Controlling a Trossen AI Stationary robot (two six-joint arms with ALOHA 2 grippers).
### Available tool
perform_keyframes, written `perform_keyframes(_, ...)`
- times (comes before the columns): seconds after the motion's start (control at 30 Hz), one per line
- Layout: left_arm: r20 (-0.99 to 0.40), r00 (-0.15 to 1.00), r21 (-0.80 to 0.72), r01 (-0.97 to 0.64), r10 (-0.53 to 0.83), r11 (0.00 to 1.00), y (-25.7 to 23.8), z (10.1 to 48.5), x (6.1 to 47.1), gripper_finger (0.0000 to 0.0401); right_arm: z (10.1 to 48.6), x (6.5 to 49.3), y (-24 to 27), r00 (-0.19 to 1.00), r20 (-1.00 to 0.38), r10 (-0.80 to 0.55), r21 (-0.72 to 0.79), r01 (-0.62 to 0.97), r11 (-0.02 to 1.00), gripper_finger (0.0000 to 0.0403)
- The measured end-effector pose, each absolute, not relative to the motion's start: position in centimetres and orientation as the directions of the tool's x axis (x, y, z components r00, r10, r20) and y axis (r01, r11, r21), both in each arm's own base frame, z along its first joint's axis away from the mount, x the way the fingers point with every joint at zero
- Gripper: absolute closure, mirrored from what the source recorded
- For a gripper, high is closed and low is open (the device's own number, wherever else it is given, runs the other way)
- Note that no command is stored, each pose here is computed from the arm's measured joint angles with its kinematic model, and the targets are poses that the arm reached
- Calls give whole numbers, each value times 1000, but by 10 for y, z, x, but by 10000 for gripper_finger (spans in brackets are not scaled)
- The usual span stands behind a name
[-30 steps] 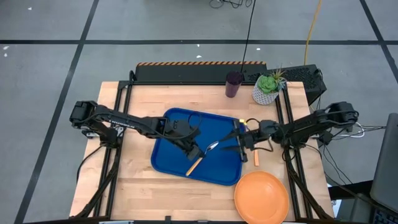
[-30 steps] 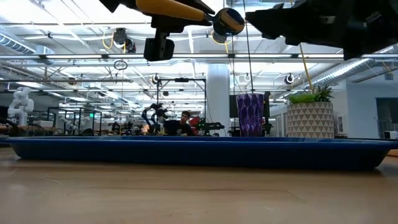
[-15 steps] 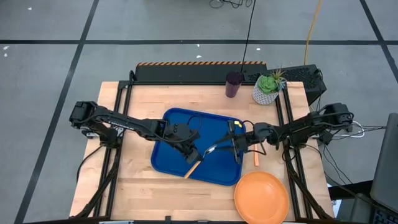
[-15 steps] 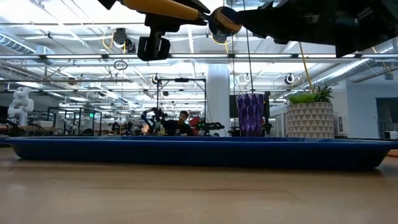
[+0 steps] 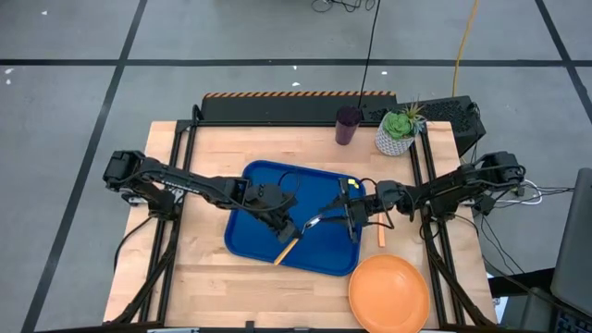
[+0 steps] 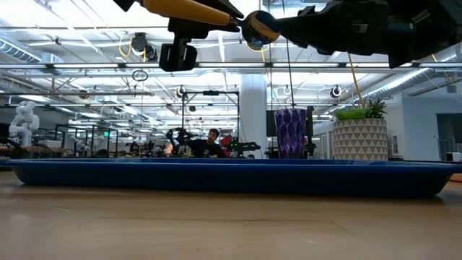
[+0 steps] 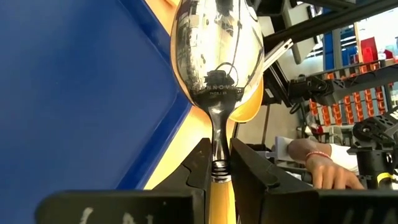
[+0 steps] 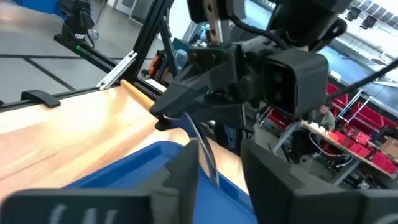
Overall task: Pick and place plate/cup/fork/spoon on tray
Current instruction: Put the yellow spoon on the left of the blue serving tray
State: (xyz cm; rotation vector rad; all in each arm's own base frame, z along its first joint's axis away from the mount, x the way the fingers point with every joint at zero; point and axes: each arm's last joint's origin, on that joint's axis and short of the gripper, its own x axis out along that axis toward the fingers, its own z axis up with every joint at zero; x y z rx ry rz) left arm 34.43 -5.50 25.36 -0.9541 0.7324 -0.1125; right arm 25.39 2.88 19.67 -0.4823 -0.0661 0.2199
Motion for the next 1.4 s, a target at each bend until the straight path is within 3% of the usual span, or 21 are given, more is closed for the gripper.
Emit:
perform_keyframes(0.17,-519,757,-775,-222,-396,592,-55,254,344,359,197,254,28,975,11,222,-451,-193,872,253)
perform_keyframes(0.43,-512,762,-778,-216,-397,590,-55,254,345,359,196,254,28,975,5,222,-449,-196,872,274)
perform_keyframes(0.5,-510,763,-779,-214,-396,590,-55,255,345,359,195,254,27,976,-4,219,-448,-197,872,296)
perform_keyframes(0.63,-506,770,-778,-212,-389,591,-55,255,345,359,190,254,23,982,-60,180,-458,-188,869,387)
perform_keyframes(0.73,-499,775,-780,-205,-389,591,-55,256,346,359,190,255,20,984,-61,169,-453,-178,873,399)
perform_keyframes(1.4,-502,777,-776,-210,-380,595,-53,256,346,359,194,258,19,985,-51,164,-422,-170,891,403)
